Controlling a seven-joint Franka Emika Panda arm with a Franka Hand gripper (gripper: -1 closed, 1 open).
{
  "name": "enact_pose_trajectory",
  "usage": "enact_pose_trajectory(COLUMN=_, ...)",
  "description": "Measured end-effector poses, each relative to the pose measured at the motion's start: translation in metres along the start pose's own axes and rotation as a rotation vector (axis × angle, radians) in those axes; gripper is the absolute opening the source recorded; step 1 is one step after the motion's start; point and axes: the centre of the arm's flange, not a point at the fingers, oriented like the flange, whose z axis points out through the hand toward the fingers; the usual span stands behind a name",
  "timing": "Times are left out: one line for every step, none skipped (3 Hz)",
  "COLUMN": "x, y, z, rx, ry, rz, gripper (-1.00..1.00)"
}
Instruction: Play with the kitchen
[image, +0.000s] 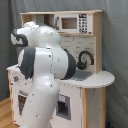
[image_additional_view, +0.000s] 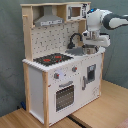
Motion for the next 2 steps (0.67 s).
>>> enact_pose_trajectory(x=-0.005, y=0.026, z=0.007, rx=-0.001, ry=0.048, rz=0.062, gripper=-1.00)
enact_pose_trajectory(x=-0.001, y=0.063, z=0.023, rx=0.022, ry=0.067, rz=0.086, gripper=-1.00)
